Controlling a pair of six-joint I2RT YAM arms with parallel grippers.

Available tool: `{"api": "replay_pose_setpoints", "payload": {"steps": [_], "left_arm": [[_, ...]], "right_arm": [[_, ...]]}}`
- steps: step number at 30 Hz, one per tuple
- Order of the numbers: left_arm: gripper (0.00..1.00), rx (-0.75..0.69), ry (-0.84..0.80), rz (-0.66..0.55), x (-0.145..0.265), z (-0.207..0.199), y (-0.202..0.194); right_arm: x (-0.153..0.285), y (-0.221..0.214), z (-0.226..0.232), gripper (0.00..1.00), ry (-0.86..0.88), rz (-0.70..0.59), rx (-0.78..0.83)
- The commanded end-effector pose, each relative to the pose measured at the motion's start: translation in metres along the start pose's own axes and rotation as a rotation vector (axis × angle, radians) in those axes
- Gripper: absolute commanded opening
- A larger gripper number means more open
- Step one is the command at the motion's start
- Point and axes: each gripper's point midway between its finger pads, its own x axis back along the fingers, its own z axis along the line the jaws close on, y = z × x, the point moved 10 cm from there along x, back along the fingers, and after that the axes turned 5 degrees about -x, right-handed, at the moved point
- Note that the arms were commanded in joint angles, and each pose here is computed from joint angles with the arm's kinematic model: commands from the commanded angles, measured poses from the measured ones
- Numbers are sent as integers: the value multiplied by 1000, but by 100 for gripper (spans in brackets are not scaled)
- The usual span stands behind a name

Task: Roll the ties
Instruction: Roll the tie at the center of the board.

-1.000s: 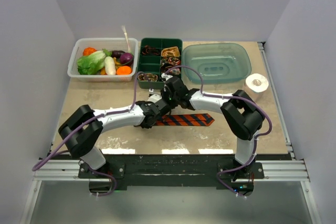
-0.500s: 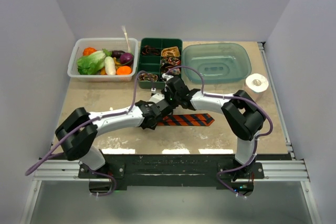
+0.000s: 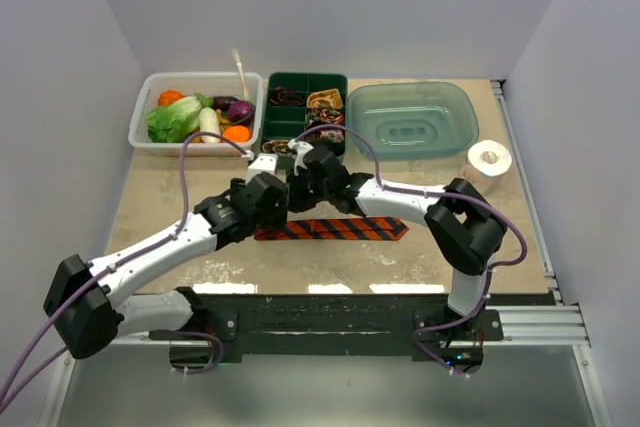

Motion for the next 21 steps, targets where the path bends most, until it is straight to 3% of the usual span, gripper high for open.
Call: {"api": "replay_pose_setpoints", "payload": {"steps": [1, 6, 11, 21], "left_arm": [[81, 170, -120, -46, 1, 17, 6], [84, 288, -231, -39, -6, 40, 1], [84, 375, -321, -19, -19, 54, -12], [84, 401, -382, 23, -42, 54, -31]], "right_arm": [[-10, 11, 46, 0, 141, -26, 91], [-25, 3, 53, 0, 167, 20, 96], [-31, -3, 45, 0, 81, 58, 101], [-26, -16, 22, 0, -78, 93, 101]]}}
